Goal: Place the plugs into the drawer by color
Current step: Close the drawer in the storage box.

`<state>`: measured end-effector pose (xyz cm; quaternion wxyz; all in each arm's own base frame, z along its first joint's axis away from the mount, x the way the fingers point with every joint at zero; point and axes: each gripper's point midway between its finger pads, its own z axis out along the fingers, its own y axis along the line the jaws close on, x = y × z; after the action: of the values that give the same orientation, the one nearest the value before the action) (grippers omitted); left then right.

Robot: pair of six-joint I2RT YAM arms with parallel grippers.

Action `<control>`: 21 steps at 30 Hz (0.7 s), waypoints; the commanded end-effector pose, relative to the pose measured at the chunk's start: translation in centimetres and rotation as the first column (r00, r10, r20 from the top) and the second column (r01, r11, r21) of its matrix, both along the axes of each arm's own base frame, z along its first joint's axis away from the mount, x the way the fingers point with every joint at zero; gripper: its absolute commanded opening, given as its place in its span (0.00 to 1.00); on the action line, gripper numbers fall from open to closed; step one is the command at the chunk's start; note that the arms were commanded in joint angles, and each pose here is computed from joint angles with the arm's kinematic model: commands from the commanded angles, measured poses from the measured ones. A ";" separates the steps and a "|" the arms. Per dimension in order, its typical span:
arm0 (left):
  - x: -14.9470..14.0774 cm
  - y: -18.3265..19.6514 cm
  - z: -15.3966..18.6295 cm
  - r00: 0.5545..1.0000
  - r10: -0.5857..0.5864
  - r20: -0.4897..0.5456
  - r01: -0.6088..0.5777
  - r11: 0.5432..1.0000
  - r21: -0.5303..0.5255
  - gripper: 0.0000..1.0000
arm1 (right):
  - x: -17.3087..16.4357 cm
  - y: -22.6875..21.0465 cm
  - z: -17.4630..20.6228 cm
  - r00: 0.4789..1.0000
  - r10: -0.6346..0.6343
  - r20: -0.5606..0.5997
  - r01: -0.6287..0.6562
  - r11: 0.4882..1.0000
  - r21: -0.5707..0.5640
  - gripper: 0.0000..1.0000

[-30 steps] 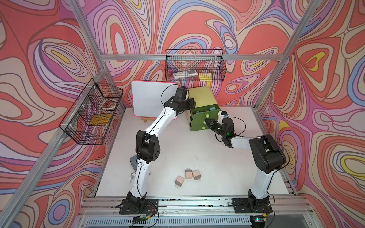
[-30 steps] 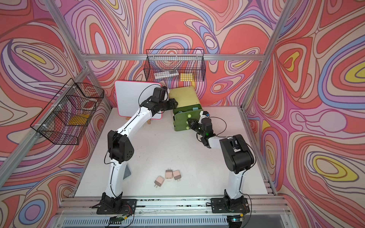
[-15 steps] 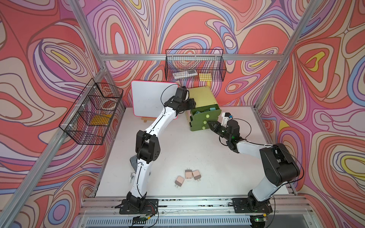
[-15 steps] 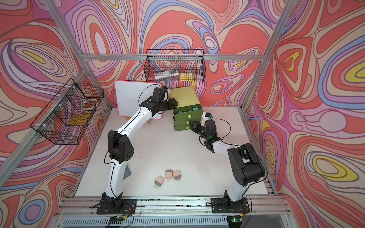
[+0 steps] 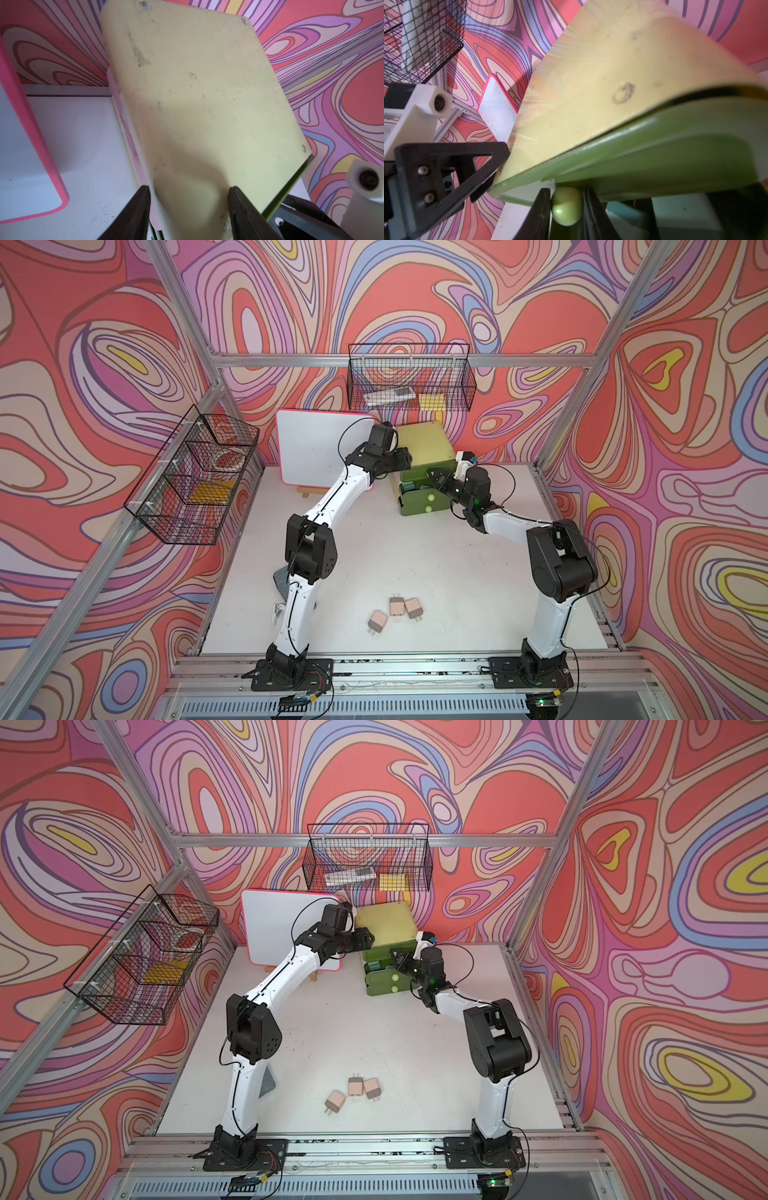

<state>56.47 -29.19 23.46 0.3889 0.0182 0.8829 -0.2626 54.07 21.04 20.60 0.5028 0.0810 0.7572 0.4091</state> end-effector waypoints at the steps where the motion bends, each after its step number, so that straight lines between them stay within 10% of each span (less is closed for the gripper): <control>1: -1.2 0.2 -3.0 0.996 -0.014 -0.087 0.019 0.999 0.051 0.59 | 0.6 0.9 -1.4 0.999 0.029 -0.026 -0.030 0.999 -0.041 0.28; 13: -1.1 0.2 -2.8 0.997 -0.014 -0.080 0.018 0.999 0.051 0.59 | -6.5 -1.0 -4.8 0.997 0.007 -0.076 -0.017 0.992 -0.127 0.28; 21: -1.3 0.3 -2.8 0.996 -0.014 -0.086 0.019 0.998 0.055 0.59 | -4.0 -0.6 -6.6 0.997 -0.014 -0.079 0.003 0.989 -0.148 0.27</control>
<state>56.45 -29.26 23.47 0.3892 0.0188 0.8827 -0.2628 48.48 20.27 13.06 0.4531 0.0693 0.8149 0.3549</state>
